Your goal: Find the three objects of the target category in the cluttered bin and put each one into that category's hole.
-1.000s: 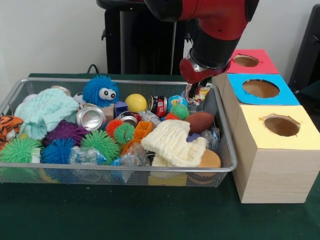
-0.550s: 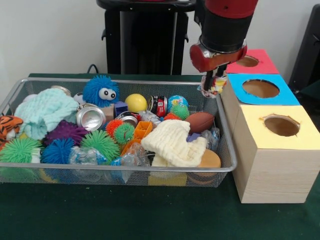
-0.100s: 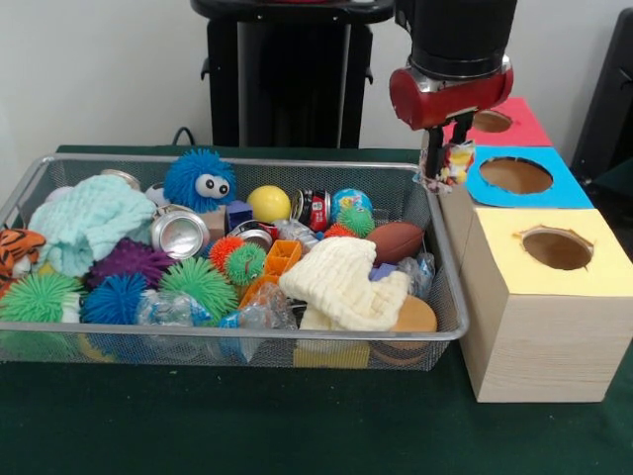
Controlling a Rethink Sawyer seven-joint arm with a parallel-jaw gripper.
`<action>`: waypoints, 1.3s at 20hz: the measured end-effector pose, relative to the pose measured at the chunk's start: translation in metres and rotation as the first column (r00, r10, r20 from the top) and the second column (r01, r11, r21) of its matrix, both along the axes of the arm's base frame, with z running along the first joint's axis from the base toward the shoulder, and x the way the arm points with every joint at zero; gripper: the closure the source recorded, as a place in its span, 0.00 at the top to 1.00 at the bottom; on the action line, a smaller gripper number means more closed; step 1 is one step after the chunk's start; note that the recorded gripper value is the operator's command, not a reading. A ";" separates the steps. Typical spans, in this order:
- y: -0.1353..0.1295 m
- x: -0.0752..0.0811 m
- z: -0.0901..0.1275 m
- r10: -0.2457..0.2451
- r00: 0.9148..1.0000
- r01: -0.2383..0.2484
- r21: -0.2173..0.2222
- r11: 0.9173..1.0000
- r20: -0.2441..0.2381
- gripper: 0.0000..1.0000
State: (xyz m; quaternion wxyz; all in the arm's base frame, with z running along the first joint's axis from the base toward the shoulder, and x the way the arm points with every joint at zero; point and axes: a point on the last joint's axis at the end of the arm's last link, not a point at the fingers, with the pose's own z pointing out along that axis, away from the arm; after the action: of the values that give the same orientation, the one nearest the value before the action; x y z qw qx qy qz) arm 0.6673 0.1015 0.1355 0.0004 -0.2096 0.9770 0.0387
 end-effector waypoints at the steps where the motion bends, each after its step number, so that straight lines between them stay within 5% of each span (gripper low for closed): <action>1: 0.000 0.003 0.003 -0.002 1.000 0.002 0.002 1.000 0.018 0.00; 9: -0.004 0.024 0.008 -0.030 0.988 0.024 0.040 0.999 0.153 0.00; 15: 0.021 0.035 0.003 -0.021 0.965 0.001 0.079 0.997 0.262 0.00; 21: 0.044 0.034 -0.010 -0.030 0.955 -0.007 0.124 0.992 0.295 0.00; 26: 0.055 0.023 -0.028 -0.040 0.964 -0.001 0.153 0.988 0.264 0.00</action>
State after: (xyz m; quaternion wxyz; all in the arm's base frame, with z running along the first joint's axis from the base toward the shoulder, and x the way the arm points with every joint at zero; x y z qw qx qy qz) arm 0.6907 0.1560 0.1076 0.1482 -0.2024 0.9644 0.0842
